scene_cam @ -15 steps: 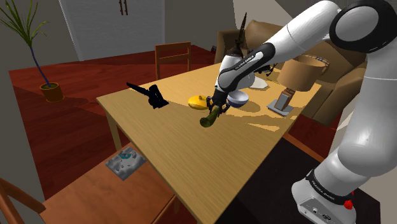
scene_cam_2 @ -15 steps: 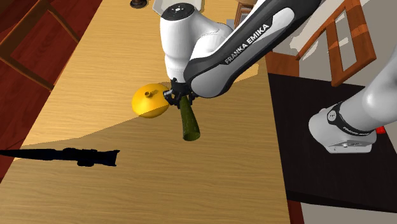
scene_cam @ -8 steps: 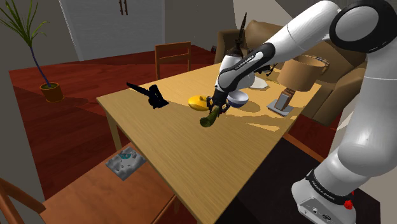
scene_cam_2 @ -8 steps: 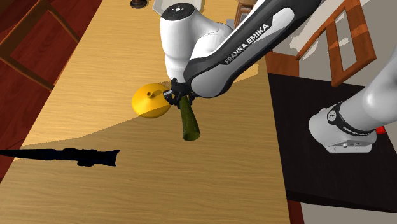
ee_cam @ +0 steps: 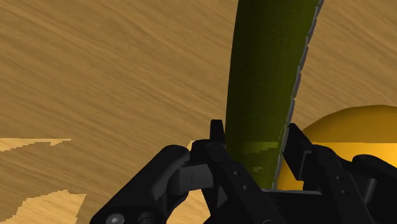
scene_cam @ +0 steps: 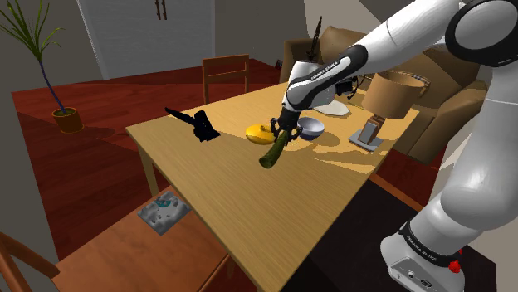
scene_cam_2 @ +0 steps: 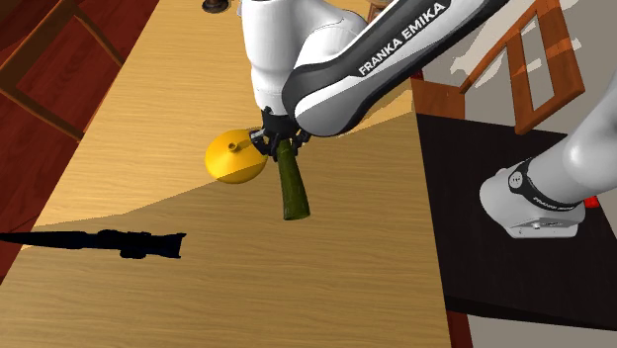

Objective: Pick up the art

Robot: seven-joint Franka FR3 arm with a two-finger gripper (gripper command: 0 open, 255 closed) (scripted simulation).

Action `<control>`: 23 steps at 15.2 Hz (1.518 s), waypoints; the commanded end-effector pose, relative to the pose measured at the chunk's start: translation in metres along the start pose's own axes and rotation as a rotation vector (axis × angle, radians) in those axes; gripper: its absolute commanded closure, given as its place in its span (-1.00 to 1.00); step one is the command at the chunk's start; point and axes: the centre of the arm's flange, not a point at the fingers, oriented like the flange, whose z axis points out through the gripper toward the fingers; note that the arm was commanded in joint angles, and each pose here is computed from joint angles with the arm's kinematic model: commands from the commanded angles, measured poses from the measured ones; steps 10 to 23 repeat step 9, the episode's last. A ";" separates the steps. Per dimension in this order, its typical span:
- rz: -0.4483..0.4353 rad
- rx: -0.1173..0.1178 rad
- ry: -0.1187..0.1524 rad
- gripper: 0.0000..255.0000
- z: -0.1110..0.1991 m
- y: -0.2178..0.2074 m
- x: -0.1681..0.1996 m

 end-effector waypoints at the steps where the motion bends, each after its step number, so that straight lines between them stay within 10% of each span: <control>1: 0.000 0.000 0.000 1.00 -0.010 0.000 -0.001; 23: 0.000 0.000 0.000 1.00 -0.043 -0.002 -0.003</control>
